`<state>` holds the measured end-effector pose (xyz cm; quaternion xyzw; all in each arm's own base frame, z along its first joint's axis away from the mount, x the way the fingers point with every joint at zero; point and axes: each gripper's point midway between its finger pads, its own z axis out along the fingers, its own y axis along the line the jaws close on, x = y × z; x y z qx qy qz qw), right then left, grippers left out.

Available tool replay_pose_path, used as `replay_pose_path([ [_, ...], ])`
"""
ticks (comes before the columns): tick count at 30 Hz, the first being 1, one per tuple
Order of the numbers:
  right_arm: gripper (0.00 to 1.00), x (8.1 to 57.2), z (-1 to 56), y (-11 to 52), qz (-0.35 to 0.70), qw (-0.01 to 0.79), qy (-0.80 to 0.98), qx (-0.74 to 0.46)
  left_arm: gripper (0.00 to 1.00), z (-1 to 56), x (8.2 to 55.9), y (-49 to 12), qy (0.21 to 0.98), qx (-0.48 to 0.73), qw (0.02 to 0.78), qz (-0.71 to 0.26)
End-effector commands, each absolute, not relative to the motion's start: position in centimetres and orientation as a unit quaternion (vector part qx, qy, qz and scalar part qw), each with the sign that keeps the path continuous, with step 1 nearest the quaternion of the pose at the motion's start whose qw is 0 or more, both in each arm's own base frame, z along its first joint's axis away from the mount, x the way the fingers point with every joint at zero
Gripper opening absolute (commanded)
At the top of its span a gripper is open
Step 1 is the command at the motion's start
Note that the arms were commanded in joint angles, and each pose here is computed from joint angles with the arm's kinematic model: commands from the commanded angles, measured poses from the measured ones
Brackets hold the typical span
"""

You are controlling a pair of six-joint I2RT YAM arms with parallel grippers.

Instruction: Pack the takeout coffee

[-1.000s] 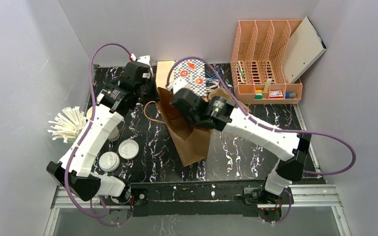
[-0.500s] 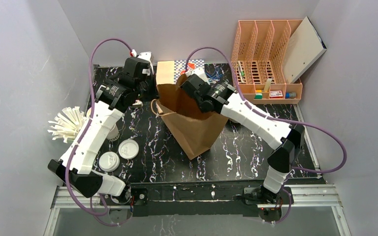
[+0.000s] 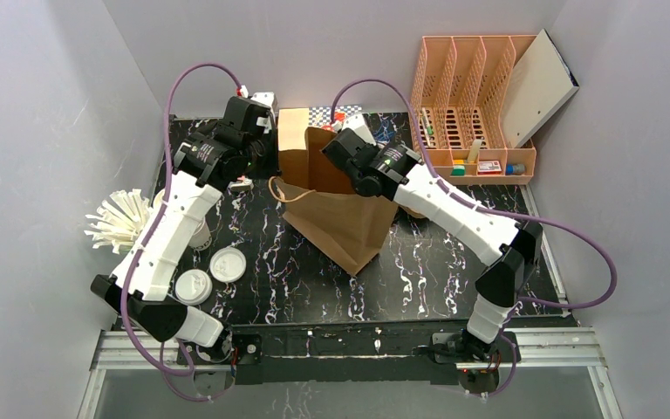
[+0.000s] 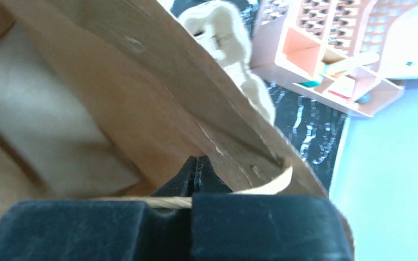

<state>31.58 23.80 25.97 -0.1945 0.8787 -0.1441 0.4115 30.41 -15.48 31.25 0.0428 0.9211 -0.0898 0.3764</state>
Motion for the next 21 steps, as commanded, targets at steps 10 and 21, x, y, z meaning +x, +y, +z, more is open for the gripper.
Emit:
replay_pose_path([
  [10, 0.01, 25.4, 21.4, 31.7, 0.058, 0.304, 0.894, -0.323, 0.01, 32.4, 30.8, -18.4, 0.904, 0.029, 0.389, -0.175],
  [21, 0.01, 24.4, 22.3, 33.8, 0.120, 0.317, 0.884, -0.322, 0.04, 31.3, 31.3, -17.7, 0.906, 0.012, 0.395, -0.156],
])
